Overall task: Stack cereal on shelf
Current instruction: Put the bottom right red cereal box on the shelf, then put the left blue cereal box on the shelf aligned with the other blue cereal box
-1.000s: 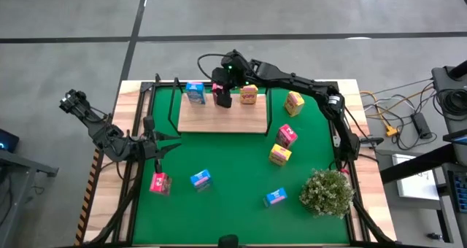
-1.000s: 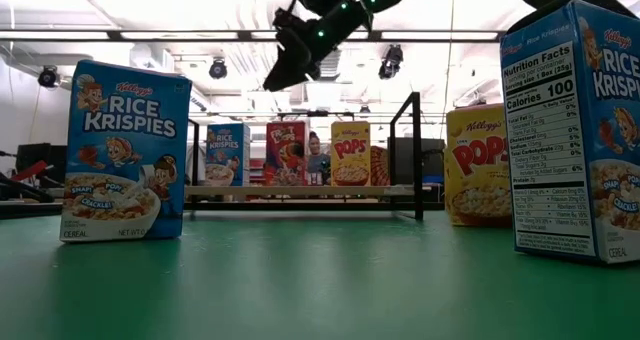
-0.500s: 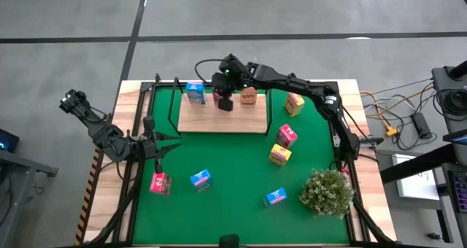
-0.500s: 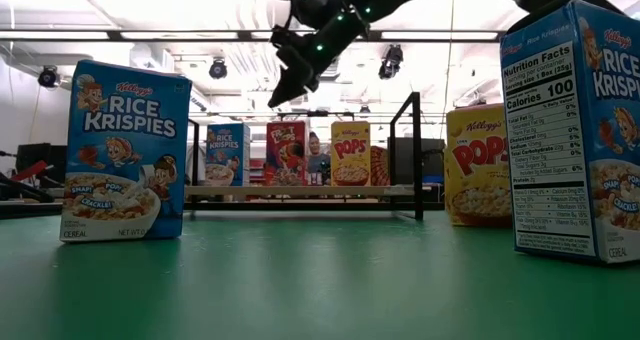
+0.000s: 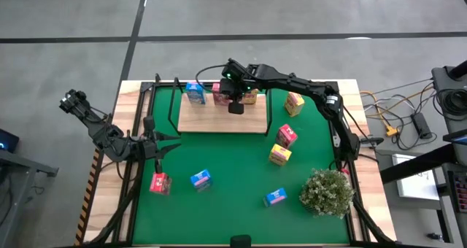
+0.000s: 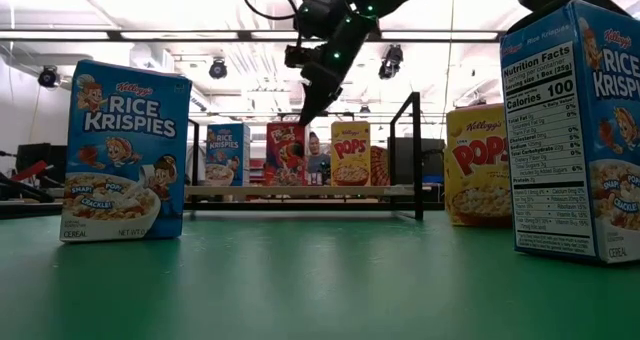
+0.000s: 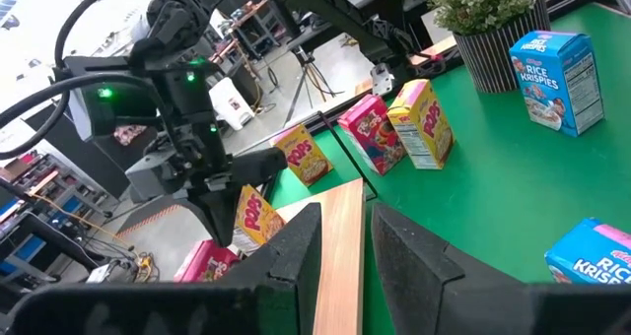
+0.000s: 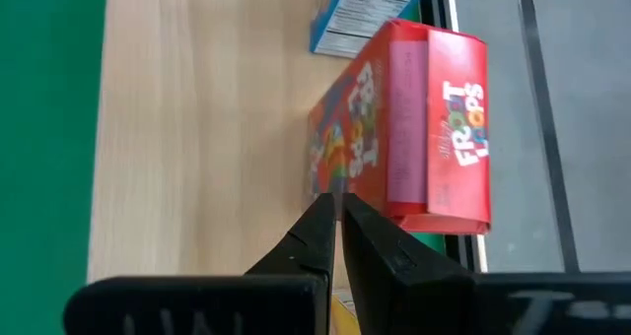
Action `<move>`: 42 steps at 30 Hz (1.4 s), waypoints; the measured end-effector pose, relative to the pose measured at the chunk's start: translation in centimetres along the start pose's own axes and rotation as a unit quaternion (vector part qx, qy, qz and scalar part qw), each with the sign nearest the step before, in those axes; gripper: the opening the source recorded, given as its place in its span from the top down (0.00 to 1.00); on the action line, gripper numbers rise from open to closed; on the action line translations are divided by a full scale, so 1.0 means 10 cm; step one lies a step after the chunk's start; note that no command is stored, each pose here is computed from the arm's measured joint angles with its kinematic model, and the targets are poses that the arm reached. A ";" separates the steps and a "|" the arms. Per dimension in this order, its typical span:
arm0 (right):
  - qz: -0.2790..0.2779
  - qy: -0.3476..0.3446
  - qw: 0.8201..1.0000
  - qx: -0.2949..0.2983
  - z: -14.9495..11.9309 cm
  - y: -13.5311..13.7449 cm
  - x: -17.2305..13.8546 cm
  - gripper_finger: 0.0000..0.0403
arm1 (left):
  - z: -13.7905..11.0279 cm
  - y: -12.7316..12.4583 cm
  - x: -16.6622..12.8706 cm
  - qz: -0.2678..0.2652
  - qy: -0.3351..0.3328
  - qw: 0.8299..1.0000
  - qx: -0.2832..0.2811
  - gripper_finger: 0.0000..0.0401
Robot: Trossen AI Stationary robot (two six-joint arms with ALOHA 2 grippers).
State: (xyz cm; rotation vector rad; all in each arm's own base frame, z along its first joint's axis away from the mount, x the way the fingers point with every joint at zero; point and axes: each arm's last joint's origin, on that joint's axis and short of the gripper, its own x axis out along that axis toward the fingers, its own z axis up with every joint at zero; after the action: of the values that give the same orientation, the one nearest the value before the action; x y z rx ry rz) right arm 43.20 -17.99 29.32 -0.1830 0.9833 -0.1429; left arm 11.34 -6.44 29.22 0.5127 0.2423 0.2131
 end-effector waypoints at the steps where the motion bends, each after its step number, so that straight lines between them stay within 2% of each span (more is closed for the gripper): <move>1: 0.000 0.000 1.000 0.000 0.00 0.00 0.00 0.97 | 0.00 0.00 0.00 0.000 0.000 1.000 0.000 0.81; 15: -0.018 0.003 1.000 0.001 -0.01 -0.05 0.00 0.97 | 0.00 0.00 0.00 0.000 0.000 1.000 -0.002 0.81; 29: -0.010 0.001 1.000 0.012 -0.01 -0.04 0.01 0.97 | 0.00 0.00 0.00 0.000 0.000 1.000 -0.002 0.81; 34: 0.050 -0.005 0.999 0.008 0.02 0.13 -0.01 0.97 | 0.00 0.00 0.00 0.000 0.000 1.000 -0.015 0.81; 42: 0.085 0.002 0.996 -0.019 0.10 0.59 0.02 0.97 | 0.05 0.00 0.01 0.004 -0.016 0.998 -0.060 0.81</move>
State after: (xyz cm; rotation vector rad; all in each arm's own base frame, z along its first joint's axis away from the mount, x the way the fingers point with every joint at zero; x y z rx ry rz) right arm 44.38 -12.15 28.47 -0.1335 1.0022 0.0313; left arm 11.57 -6.64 29.67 0.3978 0.1945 0.2260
